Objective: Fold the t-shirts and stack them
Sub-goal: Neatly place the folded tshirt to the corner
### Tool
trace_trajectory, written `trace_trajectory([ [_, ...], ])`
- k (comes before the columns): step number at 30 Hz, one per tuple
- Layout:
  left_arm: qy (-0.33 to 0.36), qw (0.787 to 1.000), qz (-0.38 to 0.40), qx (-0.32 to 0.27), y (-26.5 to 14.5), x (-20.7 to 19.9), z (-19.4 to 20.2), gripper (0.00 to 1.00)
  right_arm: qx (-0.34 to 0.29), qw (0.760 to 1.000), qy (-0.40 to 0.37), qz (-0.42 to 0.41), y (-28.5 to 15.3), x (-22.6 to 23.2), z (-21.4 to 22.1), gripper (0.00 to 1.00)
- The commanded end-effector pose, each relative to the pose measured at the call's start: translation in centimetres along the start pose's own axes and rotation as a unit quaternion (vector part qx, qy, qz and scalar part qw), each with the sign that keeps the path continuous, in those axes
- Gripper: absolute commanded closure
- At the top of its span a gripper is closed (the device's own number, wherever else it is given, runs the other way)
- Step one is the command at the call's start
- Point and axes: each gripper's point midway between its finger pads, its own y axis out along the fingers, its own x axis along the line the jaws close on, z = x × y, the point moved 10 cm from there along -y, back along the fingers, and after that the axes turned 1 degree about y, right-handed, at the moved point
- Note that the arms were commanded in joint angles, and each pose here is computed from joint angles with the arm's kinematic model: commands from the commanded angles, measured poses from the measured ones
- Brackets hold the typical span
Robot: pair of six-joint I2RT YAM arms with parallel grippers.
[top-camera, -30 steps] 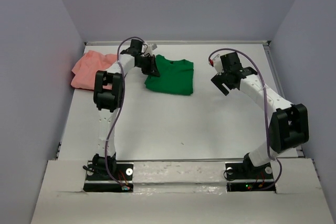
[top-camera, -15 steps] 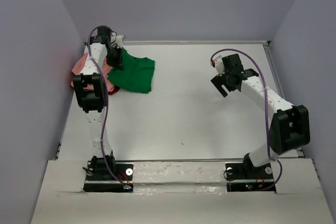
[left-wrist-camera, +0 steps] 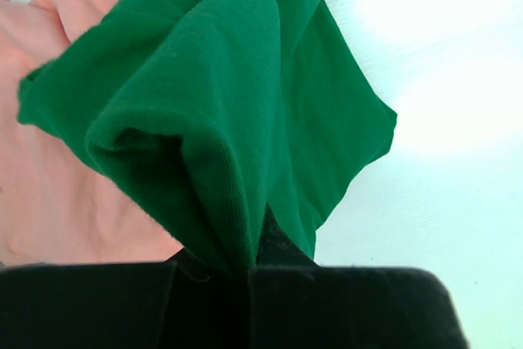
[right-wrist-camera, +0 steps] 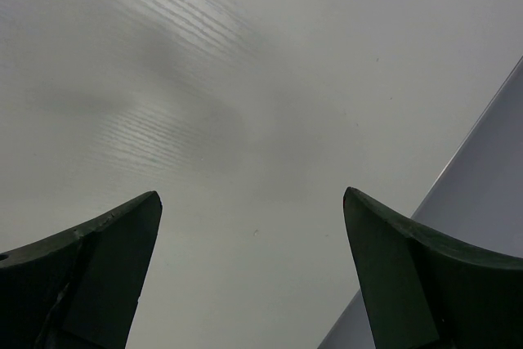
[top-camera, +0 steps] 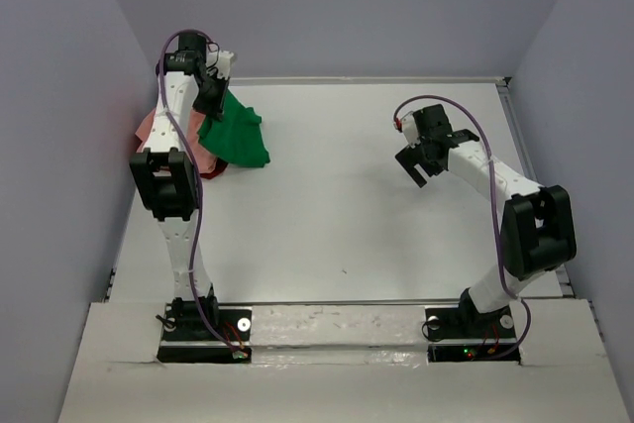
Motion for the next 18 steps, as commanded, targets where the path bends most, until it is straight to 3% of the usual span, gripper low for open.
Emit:
trace_trajectory([
  [1,0.062,0.998,-0.018,-0.014,-5.5,-0.2,-0.1,1.00,-0.023,0.999,0.018,0.020,-0.4,-0.9,-1.3,0.02],
  [10,0.082,0.994,-0.077,0.009,-6.6,0.6,0.6,1.00,-0.015,1.000,0.016,0.021,0.0,-0.9,-1.3,0.02],
  [18,0.103,0.989,-0.108,-0.008,-8.0,1.1,-0.3,1.00,-0.003,1.000,0.014,0.021,0.5,-0.7,-1.3,0.02],
])
